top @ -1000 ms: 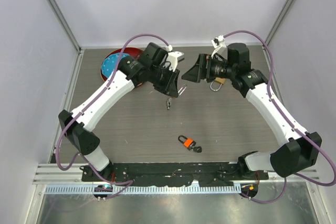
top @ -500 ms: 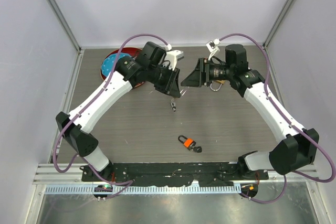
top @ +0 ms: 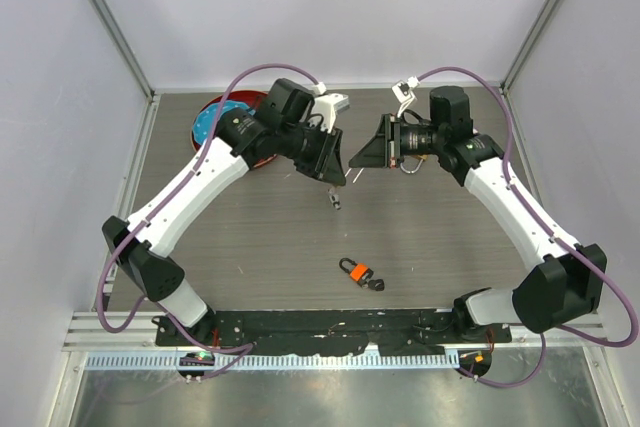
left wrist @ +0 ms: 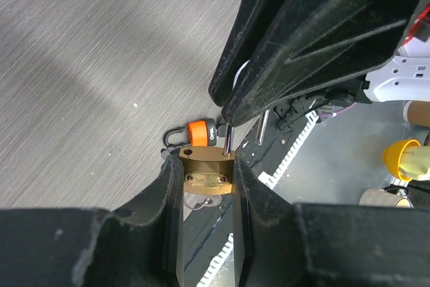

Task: Lock with the key
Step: Lock the lock.

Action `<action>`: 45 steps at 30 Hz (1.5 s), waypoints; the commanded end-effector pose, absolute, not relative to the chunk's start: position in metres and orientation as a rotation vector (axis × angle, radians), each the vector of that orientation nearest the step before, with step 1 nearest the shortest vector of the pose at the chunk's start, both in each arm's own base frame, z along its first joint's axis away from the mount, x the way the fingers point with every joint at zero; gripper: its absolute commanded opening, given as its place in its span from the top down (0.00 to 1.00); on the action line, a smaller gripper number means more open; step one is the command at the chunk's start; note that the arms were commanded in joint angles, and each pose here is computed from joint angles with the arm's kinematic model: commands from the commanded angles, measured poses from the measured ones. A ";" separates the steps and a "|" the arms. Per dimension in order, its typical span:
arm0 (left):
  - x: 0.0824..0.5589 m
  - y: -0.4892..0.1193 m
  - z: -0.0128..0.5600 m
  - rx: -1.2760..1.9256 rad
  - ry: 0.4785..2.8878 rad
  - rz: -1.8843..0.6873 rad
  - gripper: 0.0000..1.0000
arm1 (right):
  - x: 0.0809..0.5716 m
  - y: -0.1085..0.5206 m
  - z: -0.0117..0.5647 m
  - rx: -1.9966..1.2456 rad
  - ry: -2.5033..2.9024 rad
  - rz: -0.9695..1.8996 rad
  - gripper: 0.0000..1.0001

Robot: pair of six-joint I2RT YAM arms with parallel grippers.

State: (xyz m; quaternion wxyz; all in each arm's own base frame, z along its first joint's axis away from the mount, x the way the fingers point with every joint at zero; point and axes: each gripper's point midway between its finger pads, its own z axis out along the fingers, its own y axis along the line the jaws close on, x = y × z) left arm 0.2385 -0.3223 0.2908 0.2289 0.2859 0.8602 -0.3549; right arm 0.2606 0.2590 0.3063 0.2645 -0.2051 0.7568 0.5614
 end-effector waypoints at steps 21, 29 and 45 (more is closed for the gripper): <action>0.259 -0.323 0.353 0.647 2.112 -1.026 0.19 | 0.271 0.258 0.349 -0.506 1.939 1.463 0.98; 0.276 -0.316 0.407 0.549 1.906 -1.091 0.20 | 0.278 0.256 0.379 -0.419 1.869 1.437 0.98; 0.293 -0.297 0.533 0.458 1.342 -1.222 0.17 | 0.295 0.224 0.511 0.012 1.467 1.663 0.98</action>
